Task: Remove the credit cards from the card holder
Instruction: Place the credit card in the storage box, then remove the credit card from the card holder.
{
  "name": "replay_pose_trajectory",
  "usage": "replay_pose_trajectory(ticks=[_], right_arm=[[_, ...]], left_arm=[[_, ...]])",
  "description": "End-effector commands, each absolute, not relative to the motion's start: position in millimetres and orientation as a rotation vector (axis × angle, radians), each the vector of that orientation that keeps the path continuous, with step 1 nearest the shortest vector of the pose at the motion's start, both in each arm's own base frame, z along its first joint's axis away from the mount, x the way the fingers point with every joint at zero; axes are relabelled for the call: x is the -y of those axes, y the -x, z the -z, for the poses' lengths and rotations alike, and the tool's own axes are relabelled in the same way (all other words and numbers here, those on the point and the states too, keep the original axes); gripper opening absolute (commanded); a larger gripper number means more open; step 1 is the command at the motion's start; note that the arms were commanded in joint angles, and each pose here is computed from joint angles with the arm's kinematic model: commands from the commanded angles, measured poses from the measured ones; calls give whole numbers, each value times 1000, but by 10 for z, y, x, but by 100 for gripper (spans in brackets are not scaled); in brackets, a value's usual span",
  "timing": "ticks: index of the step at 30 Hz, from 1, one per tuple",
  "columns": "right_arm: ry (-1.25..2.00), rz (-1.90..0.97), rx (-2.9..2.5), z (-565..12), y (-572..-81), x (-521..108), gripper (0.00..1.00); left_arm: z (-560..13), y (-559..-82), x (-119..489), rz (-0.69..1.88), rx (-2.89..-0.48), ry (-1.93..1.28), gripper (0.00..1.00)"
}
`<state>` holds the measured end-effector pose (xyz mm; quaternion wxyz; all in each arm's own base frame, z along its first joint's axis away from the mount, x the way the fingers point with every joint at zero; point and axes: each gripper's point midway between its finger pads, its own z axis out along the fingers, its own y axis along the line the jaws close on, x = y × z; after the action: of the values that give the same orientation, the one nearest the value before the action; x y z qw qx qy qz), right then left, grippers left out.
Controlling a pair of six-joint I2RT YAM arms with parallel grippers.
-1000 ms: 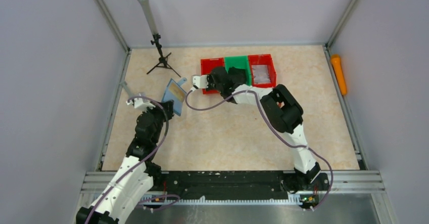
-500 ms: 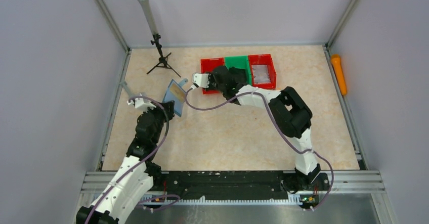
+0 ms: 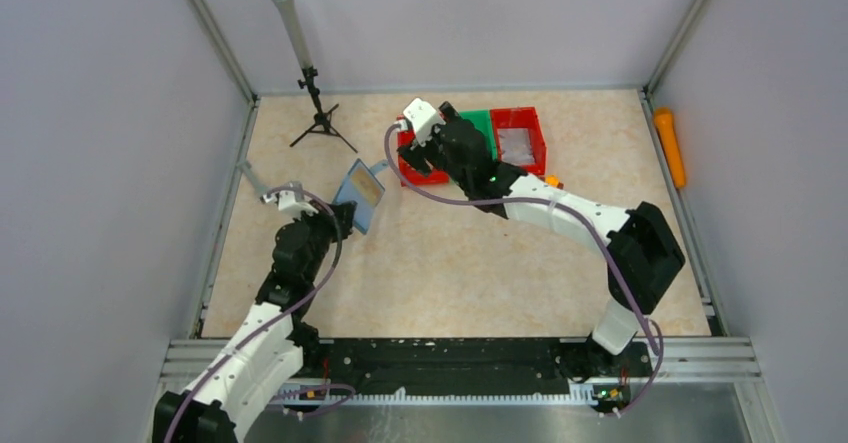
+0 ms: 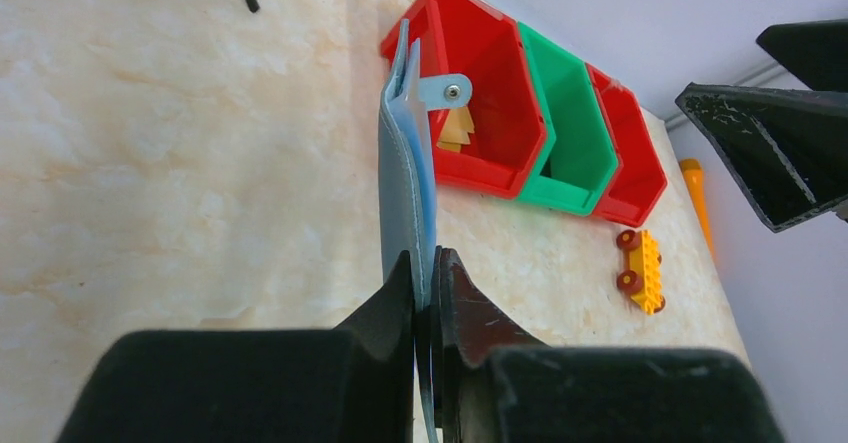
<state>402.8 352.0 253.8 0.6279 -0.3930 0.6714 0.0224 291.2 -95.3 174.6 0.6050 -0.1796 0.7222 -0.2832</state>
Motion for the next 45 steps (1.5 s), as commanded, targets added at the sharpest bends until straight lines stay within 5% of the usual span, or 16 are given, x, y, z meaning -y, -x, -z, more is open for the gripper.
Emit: replay_pose_trajectory(ticks=[1, 4, 17, 32, 41, 45], right_arm=[[606, -196, -1733, -2608, -3814, -3298, 88], [576, -371, -1703, -2552, -3517, -3272, 97], [424, -895, -1672, -2224, -2821, -3014, 97], [334, -1048, -1475, -2131, -2522, -2654, 97], [301, -1134, -1482, -2150, -2503, -2686, 90], [294, -1168, -1457, -2196, -2464, -2669, 69]], left_arm=[[-1999, -2922, 1201, 792, -1597, 281, 6], [-2083, -2848, 1454, 911, -1592, 139, 4], [-2275, -2565, 2046, 1279, -1520, -203, 0], [-2406, -2357, 2307, 1534, -1458, -367, 0], [-2443, -2236, 2463, 1638, -1425, -469, 0], [-2410, -2254, 2521, 1653, -1453, -484, 0]])
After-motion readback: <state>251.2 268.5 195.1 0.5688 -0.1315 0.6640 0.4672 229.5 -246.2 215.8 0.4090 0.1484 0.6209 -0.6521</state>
